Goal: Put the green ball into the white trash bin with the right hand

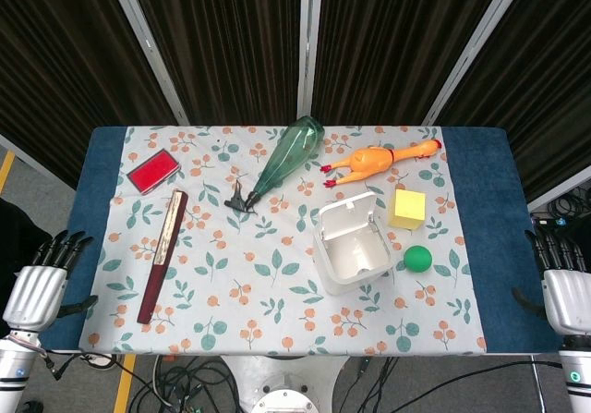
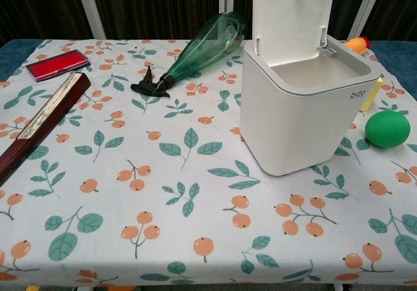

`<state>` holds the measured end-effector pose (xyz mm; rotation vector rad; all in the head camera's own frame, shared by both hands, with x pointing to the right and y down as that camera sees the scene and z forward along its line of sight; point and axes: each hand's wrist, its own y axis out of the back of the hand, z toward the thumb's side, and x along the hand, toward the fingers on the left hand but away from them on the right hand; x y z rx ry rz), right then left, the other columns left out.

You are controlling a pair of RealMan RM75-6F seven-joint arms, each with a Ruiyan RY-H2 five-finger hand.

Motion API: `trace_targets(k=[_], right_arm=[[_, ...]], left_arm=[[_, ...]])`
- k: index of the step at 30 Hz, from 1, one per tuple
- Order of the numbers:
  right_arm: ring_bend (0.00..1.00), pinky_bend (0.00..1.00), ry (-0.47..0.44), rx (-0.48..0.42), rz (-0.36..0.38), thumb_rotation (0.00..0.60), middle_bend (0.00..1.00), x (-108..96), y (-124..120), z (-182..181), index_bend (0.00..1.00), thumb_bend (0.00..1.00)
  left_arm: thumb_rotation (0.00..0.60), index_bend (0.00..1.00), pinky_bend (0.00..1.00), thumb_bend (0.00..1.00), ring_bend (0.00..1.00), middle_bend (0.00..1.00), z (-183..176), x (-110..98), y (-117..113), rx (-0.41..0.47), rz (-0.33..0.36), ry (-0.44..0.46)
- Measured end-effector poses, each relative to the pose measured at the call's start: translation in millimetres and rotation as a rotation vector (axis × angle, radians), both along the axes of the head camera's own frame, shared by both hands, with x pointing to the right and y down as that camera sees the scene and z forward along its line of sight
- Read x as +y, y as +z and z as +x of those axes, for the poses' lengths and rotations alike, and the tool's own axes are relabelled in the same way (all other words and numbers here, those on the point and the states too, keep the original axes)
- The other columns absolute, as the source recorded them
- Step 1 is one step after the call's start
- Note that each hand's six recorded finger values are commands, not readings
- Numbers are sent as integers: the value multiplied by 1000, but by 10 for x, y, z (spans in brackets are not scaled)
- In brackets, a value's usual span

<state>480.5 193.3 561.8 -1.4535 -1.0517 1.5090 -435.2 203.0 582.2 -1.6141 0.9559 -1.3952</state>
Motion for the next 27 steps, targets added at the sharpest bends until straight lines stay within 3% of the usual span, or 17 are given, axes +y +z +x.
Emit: trace_targets(k=[17,27], right_arm=[[0,0,-52,14,-49,600,31,0,87,-123,0,108],[0,41,-176,67,-165,600,39,-164,341,-420,0,112]], left_arm=[[600,120,142,23,17,86,-3,24,2,-4,-2,-2],[600,120,141,23,17,85,45,10,52,-3,-14,5]])
